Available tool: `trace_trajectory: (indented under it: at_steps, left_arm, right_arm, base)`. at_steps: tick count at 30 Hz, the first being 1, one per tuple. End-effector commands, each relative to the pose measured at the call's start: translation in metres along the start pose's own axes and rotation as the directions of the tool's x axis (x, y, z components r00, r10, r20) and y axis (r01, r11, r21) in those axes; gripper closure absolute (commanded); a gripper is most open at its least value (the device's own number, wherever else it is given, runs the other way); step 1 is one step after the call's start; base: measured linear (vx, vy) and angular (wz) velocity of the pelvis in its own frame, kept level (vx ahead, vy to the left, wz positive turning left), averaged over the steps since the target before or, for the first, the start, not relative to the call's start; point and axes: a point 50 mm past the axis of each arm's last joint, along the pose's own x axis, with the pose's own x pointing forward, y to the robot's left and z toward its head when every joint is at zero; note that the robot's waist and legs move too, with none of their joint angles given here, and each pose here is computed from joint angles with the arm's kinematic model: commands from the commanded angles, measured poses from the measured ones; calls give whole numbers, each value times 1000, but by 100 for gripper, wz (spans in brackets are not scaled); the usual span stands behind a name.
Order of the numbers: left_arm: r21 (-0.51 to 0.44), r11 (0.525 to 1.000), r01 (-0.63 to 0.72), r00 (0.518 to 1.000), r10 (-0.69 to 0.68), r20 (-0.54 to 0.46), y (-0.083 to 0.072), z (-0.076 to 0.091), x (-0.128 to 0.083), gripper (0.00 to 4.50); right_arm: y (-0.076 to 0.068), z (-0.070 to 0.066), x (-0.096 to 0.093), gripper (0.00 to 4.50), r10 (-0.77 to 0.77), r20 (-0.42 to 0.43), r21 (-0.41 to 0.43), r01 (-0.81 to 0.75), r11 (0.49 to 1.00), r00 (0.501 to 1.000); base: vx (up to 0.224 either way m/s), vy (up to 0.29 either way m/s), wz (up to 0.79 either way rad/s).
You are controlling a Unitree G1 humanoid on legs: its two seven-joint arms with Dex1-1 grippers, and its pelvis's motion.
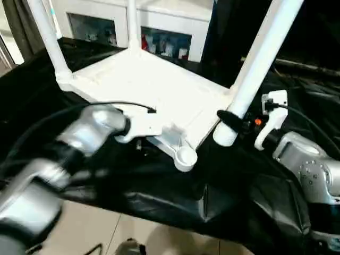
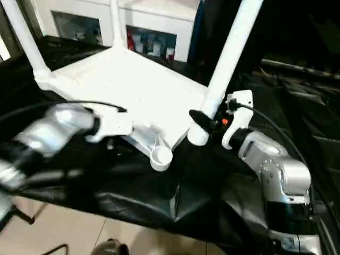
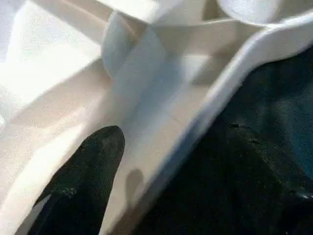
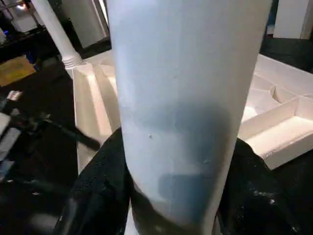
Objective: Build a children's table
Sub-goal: Pick table leg, then rotate table base
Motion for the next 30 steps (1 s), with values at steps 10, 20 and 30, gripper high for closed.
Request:
trace_trajectory:
  at_steps: [10, 20, 30]
  left_arm:
    - [-28, 994, 109, 993, -111, -40, -1, -5, 13, 112]
    - [-19, 979, 204, 977, -205, -56, 3, -1, 8, 204]
    - [10, 974, 225, 962, -221, -160, 6, -2, 8, 281]
  right_arm:
    - [3, 2, -6, 260, 5, 8, -33, -5, 999, 1000]
    - [6, -2, -5, 260, 24, -12, -48, -24, 999, 1000]
    - [9, -9, -2, 260, 42, -51, -99, -47, 994, 998]
  base:
    - [0, 0, 0]
    - [0, 0, 0]
    - [0, 0, 0]
